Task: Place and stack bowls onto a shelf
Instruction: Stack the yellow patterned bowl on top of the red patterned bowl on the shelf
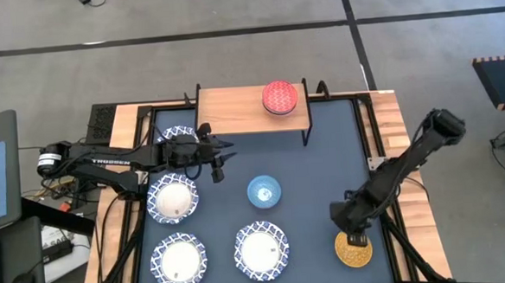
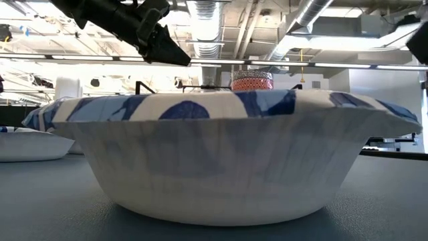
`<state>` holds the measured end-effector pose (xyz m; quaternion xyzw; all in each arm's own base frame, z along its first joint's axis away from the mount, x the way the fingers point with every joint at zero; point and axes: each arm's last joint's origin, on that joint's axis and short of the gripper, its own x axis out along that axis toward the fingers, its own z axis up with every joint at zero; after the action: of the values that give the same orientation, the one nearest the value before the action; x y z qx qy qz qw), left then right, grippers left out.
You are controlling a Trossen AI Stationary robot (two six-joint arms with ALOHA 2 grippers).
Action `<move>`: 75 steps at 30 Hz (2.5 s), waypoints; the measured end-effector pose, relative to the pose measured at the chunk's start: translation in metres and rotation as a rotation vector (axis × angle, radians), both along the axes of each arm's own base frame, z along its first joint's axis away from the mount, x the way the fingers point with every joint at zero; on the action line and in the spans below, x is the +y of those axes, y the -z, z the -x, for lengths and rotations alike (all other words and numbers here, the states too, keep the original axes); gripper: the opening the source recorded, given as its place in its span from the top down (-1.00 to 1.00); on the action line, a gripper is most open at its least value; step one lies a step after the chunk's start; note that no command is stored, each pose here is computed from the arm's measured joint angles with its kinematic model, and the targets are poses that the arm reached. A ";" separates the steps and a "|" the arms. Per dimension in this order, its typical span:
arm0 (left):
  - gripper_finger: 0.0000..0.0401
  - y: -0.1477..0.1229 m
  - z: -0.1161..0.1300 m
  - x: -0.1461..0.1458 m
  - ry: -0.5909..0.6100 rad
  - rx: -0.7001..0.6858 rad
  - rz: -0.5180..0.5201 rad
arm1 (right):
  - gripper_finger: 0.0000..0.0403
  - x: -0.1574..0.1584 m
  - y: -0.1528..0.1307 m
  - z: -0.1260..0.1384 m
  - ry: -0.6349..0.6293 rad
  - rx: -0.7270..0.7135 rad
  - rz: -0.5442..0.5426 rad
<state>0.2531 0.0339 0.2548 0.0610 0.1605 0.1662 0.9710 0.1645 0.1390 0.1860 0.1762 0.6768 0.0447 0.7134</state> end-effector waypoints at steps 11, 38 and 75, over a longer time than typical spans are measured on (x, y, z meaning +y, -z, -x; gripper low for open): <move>0.36 0.000 0.001 0.005 -0.018 -0.002 -0.008 | 0.83 -0.022 0.016 -0.021 -0.060 0.049 0.026; 0.36 0.012 -0.059 0.007 -0.097 -0.108 -0.020 | 0.78 -0.169 -0.139 -0.081 0.566 -0.928 1.070; 0.36 0.029 -0.053 0.000 0.078 0.076 0.137 | 0.53 -0.370 -0.179 -0.109 0.620 -0.435 0.532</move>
<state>0.3057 0.0343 0.2257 0.0067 0.2058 0.1143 0.9719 0.2732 -0.2309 0.3651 0.1675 0.4148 -0.3101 0.8389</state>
